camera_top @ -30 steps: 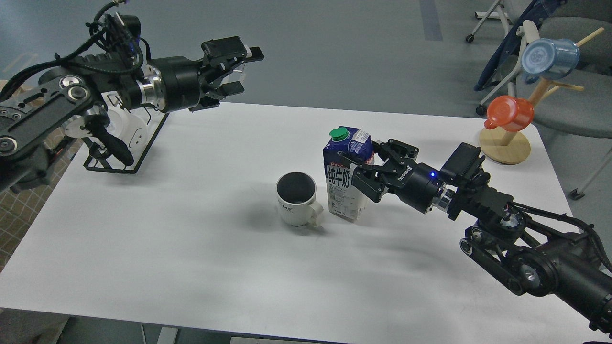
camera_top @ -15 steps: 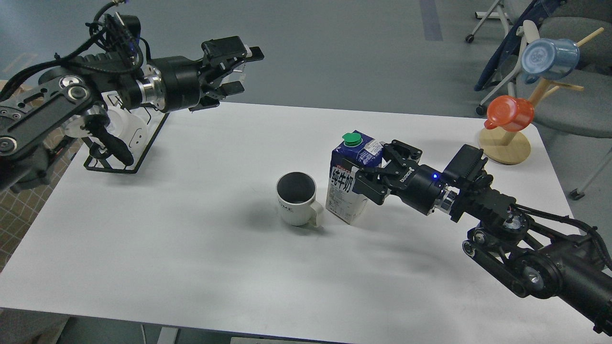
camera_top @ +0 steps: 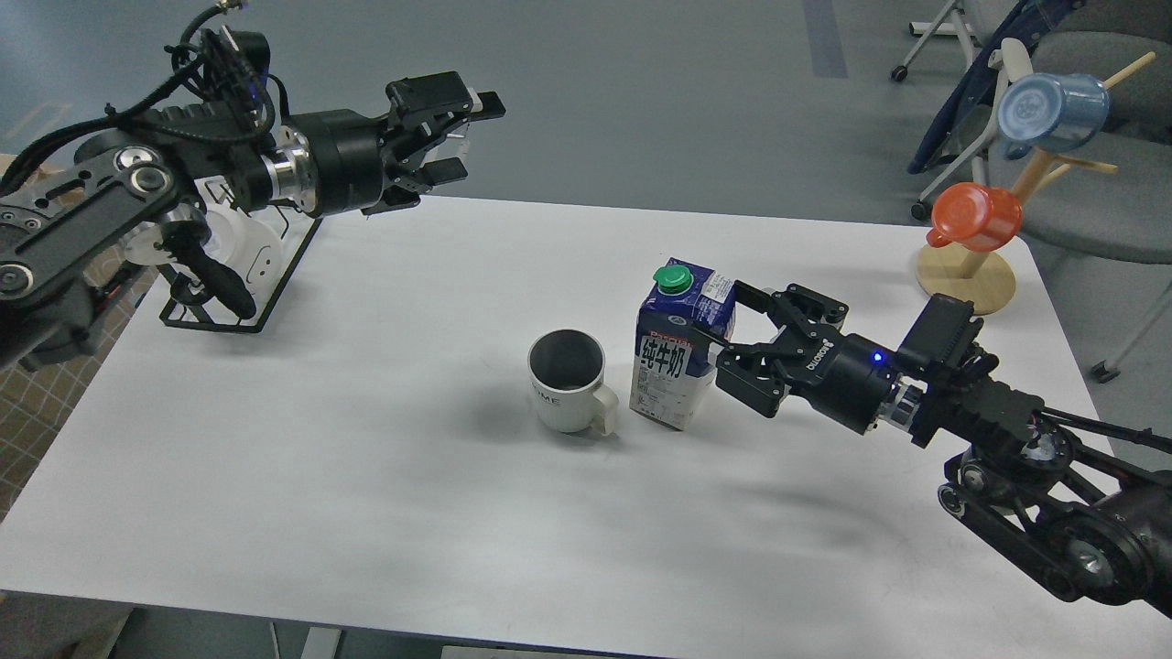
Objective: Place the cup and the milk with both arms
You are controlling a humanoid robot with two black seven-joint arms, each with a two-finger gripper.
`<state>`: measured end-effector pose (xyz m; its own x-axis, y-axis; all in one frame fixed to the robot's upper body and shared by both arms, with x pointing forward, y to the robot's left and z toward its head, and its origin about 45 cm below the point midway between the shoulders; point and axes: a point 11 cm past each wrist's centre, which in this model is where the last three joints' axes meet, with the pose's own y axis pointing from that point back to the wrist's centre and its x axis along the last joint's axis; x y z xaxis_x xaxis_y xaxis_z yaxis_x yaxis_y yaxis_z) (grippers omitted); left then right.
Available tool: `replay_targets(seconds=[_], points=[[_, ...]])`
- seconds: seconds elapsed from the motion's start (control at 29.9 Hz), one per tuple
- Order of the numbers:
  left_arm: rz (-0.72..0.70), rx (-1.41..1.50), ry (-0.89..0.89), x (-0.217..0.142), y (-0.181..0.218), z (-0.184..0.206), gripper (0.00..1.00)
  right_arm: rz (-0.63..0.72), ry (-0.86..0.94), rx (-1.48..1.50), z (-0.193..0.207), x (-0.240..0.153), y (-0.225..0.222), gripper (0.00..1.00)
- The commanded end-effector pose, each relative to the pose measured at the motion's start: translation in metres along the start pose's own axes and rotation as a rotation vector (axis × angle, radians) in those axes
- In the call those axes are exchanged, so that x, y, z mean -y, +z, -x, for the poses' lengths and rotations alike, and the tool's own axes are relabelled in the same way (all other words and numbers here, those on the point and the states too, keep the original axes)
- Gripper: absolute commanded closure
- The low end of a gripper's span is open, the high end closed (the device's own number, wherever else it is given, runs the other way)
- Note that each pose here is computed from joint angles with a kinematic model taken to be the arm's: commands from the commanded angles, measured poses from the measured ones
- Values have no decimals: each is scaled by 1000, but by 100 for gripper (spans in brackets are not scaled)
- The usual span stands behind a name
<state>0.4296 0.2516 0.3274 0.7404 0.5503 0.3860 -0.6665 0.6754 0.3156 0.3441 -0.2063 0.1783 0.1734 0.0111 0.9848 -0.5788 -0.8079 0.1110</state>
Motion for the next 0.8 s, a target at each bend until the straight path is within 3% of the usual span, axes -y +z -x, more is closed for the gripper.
replay_targets(seconds=[0.0, 0.33, 0.5, 0.73, 0.77], points=[[-1, 1, 0, 0, 0, 0, 1, -4, -12, -13, -4, -18, -1, 20], [-9, -4, 5, -3, -4, -1, 1, -26, -18, -46, -20, -49, -9, 20], [7, -2, 31, -9, 2, -10, 1, 35, 71, 10, -62, -67, 7, 18], [32, -30, 66, -11, 6, -21, 1, 152, 239, 201, -169, -78, 63, 10], [44, -34, 72, -12, 8, -23, 1, 167, 285, 239, -193, -81, 75, 5]])
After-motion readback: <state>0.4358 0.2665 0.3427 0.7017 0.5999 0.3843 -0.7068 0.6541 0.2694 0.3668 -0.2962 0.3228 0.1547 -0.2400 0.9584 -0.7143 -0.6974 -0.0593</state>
